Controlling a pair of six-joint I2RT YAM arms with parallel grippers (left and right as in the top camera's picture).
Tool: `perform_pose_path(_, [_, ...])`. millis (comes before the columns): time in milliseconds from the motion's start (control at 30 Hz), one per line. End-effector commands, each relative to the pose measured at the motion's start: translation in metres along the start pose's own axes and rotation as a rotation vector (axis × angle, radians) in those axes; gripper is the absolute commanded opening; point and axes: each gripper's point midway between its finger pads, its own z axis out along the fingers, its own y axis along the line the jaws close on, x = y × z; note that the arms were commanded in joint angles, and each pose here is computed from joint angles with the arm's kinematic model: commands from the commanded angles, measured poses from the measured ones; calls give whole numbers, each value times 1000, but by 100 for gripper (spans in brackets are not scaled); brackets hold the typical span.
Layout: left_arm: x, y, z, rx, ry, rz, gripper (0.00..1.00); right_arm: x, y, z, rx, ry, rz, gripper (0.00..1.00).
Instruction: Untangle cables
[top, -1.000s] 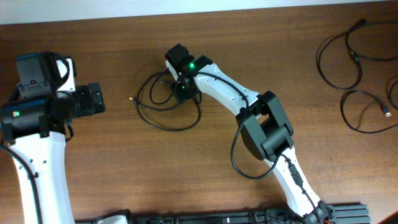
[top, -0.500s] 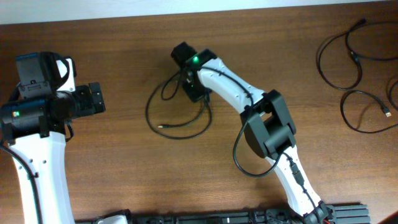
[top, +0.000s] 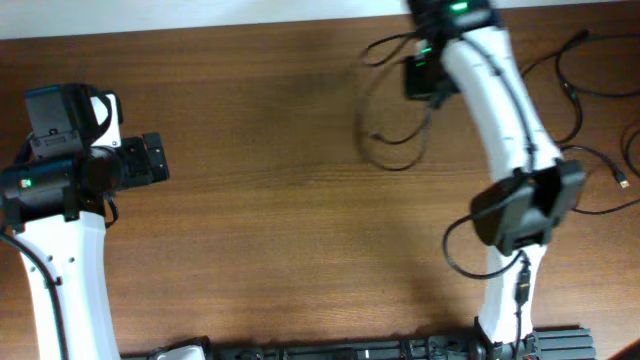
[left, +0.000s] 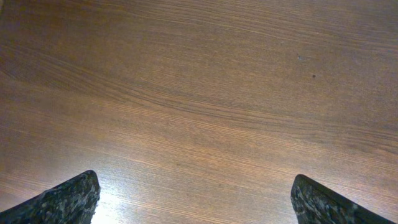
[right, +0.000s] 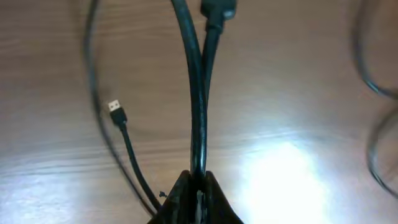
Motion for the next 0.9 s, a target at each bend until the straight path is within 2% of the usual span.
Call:
perform_pose_path(0, [-1, 2, -1, -7, -4, 0, 99, 1, -61, -37, 26, -45, 157, 4])
perform_pose_path(167, [-1, 2, -1, -7, -4, 0, 99, 23, -134, -67, 58, -38, 318, 4])
perform_pose_path(433, [-1, 2, -1, -7, -4, 0, 99, 47, -211, -117, 87, -165, 523, 4])
perform_pose_path(633, [-1, 2, -1, -7, -4, 0, 99, 67, -256, -110, 126, -122, 601, 4])
perform_pose_path(867, [-1, 2, -1, -7, -4, 0, 99, 132, -280, -73, 160, 86, 706, 4])
